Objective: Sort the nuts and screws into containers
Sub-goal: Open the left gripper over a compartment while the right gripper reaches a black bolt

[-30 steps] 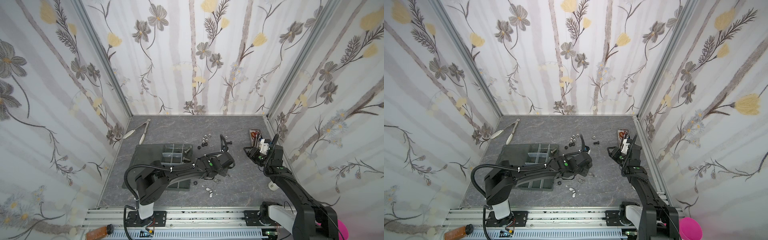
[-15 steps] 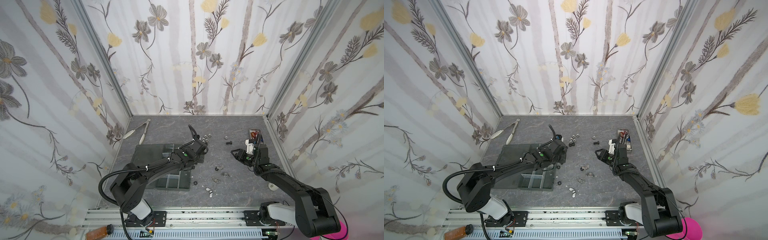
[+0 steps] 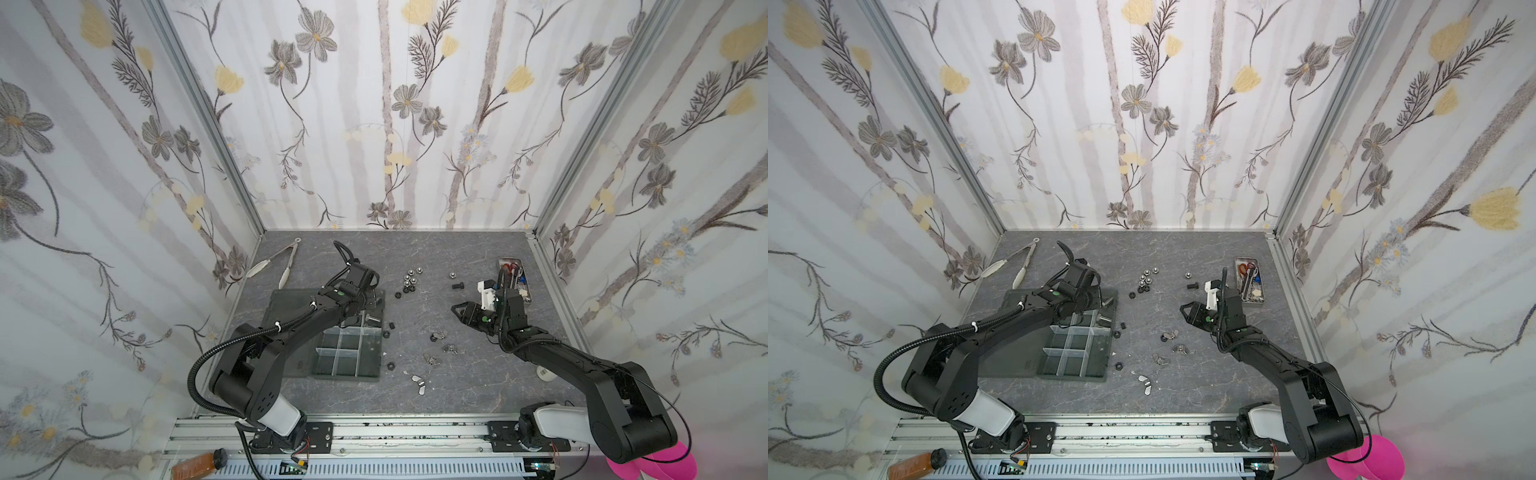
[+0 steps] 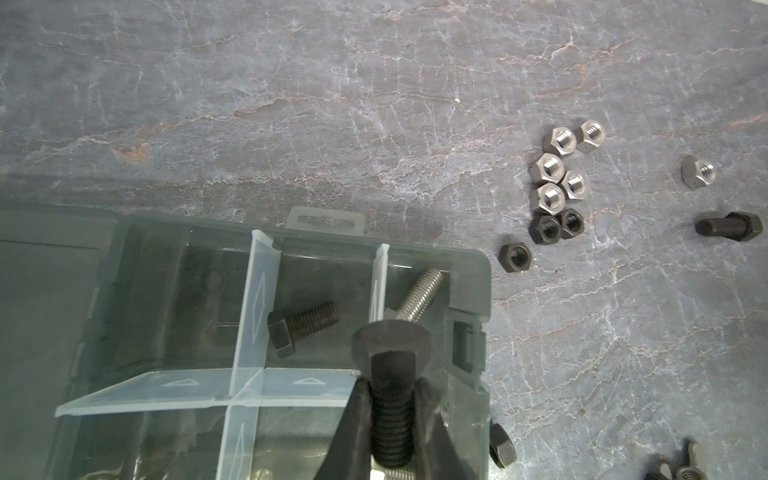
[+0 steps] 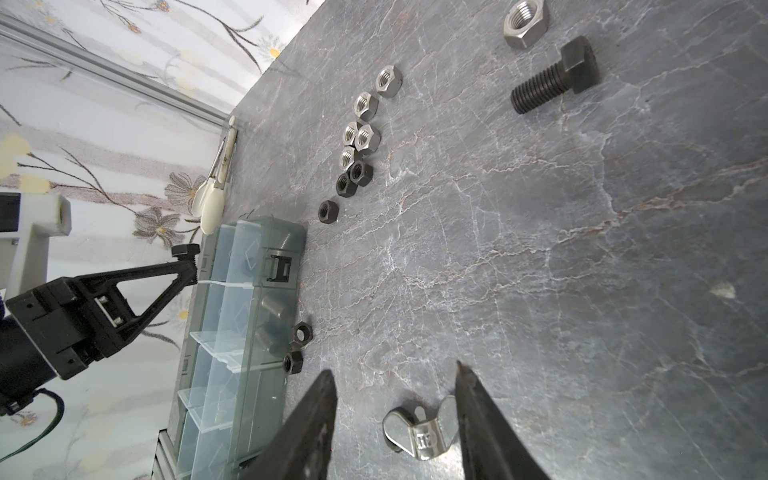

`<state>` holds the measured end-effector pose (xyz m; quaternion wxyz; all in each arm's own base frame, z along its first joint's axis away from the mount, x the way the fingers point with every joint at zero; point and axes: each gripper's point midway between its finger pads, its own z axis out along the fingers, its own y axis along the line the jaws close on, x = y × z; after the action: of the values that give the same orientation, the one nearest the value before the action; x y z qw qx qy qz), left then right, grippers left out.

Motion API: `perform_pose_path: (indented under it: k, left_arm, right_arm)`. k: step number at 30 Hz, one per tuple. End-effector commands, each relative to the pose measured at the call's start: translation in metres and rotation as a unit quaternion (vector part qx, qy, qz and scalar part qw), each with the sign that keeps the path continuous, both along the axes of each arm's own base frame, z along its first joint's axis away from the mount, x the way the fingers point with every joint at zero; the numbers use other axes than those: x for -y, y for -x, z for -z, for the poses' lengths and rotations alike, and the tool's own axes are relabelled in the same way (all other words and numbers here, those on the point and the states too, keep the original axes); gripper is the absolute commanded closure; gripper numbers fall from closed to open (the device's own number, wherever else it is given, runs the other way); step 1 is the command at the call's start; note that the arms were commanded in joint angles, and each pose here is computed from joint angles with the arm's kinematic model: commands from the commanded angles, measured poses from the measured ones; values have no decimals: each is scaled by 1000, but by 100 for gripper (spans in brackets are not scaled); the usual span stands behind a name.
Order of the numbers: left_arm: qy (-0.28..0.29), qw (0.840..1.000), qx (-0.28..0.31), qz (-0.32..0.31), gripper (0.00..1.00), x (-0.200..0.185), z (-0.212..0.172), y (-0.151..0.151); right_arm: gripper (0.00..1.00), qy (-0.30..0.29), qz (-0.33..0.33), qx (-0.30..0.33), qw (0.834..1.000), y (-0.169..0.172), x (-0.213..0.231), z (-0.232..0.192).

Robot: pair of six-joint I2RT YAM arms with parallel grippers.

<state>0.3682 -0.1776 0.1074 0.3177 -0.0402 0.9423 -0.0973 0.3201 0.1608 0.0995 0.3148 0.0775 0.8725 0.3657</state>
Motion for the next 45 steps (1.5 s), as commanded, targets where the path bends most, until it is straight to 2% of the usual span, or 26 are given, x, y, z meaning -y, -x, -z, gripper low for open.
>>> perform_pose_path:
  k: [1, 14, 20, 24, 31, 36, 41, 45]
  left_arm:
    - [9, 1000, 9, -14, 86, -9, 0, -11]
    - [5, 999, -17, -35, 82, -23, 20, -20]
    - [8, 999, -21, -35, 66, -21, 19, -21]
    - [11, 999, -13, -35, 50, -21, 8, -21]
    - [38, 999, 24, -22, 33, -18, -32, -15]
    - [73, 996, 57, -5, 21, -16, -65, 2]
    - [95, 991, 93, 7, 13, -22, -100, 25]
    - [97, 989, 110, 13, 10, -30, -120, 40]
  right_arm:
    - [52, 0, -3, 21, 1000, -5, -3, -5]
    - [52, 3, -14, 20, 1000, -5, -9, -1]
    - [52, 10, -12, 21, 1000, -5, -8, -2]
    - [52, 25, 3, 21, 999, -9, -2, -6]
    - [52, 106, 40, 10, 994, -26, 19, -11]
    - [52, 148, 55, -11, 987, -39, 28, -3]
    - [50, 127, 73, -12, 989, -61, 20, -12]
    - [48, 107, 80, -34, 990, -71, 13, 1]
